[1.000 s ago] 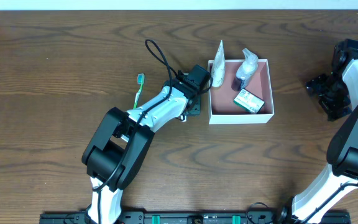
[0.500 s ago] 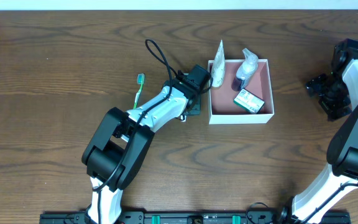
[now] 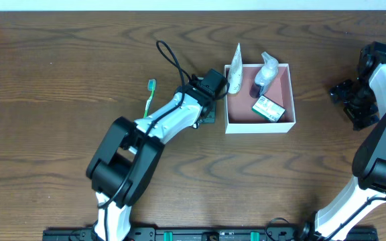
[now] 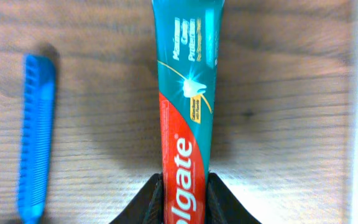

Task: Pack container
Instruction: 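Lower left gripper over the toothpaste tube and close on it, then lift the toothpaste tube and adjust grip near the box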

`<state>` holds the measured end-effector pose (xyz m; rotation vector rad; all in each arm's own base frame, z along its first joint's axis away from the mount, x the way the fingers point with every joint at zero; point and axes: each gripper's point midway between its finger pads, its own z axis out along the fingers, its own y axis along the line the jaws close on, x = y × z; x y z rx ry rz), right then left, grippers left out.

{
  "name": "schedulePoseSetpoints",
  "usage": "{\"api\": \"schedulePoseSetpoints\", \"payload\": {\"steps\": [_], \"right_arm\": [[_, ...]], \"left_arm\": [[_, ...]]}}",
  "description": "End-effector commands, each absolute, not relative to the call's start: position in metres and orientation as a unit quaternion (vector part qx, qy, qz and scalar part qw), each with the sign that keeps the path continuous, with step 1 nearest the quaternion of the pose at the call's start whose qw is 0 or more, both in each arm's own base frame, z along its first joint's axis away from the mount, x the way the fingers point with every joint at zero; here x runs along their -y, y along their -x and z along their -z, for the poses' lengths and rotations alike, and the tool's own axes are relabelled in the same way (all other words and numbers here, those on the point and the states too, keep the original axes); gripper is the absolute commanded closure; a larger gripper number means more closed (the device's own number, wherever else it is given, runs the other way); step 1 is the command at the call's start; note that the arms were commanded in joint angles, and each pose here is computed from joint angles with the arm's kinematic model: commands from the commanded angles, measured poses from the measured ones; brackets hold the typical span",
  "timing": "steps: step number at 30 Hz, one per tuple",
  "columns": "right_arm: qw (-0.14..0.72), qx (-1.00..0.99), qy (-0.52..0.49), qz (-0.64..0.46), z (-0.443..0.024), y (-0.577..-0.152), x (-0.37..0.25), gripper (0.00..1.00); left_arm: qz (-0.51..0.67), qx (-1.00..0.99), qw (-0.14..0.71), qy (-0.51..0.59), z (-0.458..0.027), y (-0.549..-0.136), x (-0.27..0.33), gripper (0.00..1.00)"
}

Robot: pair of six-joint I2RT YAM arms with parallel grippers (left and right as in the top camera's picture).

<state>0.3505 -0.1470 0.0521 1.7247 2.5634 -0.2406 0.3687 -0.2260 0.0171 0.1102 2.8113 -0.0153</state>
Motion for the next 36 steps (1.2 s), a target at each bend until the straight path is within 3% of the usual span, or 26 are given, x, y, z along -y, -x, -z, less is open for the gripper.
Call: {"api": "schedulePoseSetpoints", "payload": {"steps": [1, 10, 19, 23, 28, 33, 36], "right_arm": [[0.031, -0.82, -0.565, 0.081, -0.058, -0.35, 0.15, 0.01], [0.03, -0.82, -0.565, 0.081, -0.058, -0.35, 0.15, 0.01], [0.03, -0.82, -0.565, 0.081, -0.058, -0.35, 0.15, 0.01], [0.03, -0.82, -0.565, 0.081, -0.058, -0.35, 0.15, 0.01], [0.031, -0.82, -0.565, 0.081, -0.058, -0.35, 0.15, 0.01], [0.031, -0.82, -0.565, 0.081, -0.058, -0.35, 0.15, 0.01], [0.03, -0.82, -0.565, 0.081, -0.058, -0.35, 0.15, 0.01]], "left_arm": [[0.015, -0.969, 0.245, -0.038, -0.084, -0.39, 0.224, 0.77], [0.049, -0.931, 0.36, -0.035, -0.199, -0.385, 0.209, 0.81], [0.107, -0.898, 0.424, -0.054, -0.269, -0.356, 0.221, 0.81], [0.1, -0.904, 0.411, -0.06, -0.261, -0.352, 0.222, 0.81], [0.059, -0.936, 0.342, -0.059, -0.213, -0.347, 0.218, 0.8], [0.044, -0.97, 0.23, -0.066, -0.155, -0.325, 0.22, 0.51], [0.041, -0.981, 0.175, -0.077, -0.126, -0.316, 0.226, 0.47]]}}
